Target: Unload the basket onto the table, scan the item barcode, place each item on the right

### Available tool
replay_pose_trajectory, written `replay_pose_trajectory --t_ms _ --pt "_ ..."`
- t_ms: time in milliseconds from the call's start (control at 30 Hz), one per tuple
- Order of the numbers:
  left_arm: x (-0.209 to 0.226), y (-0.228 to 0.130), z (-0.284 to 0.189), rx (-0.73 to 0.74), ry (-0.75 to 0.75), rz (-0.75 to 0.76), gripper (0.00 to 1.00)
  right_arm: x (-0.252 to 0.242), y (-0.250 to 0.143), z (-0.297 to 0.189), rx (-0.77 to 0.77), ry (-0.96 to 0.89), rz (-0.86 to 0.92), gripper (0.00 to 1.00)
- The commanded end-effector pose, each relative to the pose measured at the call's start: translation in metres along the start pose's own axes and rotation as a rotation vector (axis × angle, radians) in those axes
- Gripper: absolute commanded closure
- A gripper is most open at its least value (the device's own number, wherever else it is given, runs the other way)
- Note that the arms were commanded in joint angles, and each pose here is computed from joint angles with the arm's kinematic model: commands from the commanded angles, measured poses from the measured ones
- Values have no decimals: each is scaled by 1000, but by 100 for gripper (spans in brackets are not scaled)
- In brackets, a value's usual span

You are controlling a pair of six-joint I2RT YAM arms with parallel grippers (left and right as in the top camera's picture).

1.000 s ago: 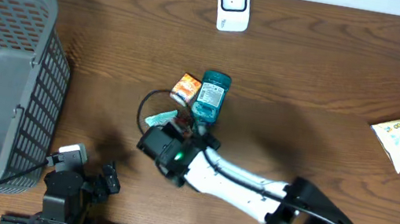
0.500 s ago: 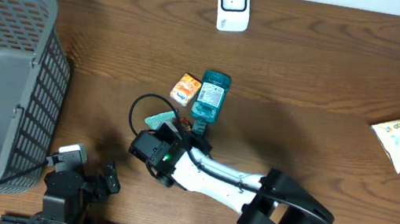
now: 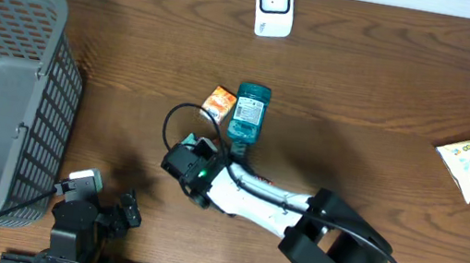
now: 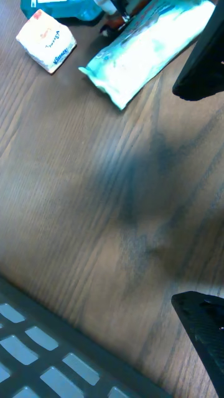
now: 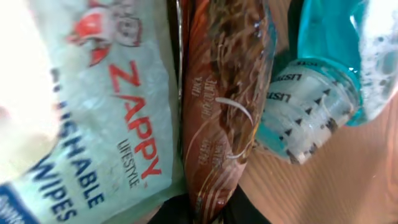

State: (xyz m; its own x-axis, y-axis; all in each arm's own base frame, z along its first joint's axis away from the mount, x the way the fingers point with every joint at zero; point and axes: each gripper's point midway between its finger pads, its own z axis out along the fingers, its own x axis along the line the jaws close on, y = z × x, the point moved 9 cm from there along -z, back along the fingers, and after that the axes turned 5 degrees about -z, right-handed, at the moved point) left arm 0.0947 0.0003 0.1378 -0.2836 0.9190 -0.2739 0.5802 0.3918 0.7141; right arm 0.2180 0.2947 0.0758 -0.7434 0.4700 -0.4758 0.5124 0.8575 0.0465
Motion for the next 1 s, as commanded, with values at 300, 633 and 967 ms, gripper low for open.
replay_pose_trajectory --t_ms 300,633,967 --pt "2 -5 0 35 9 19 2 -38 9 -37 48 859 34 99" --pt "2 -5 0 35 10 19 2 -96 -6 -45 -256 1456 150 99" --pt "2 -5 0 35 9 19 2 -129 -6 -62 -636 1790 290 99"
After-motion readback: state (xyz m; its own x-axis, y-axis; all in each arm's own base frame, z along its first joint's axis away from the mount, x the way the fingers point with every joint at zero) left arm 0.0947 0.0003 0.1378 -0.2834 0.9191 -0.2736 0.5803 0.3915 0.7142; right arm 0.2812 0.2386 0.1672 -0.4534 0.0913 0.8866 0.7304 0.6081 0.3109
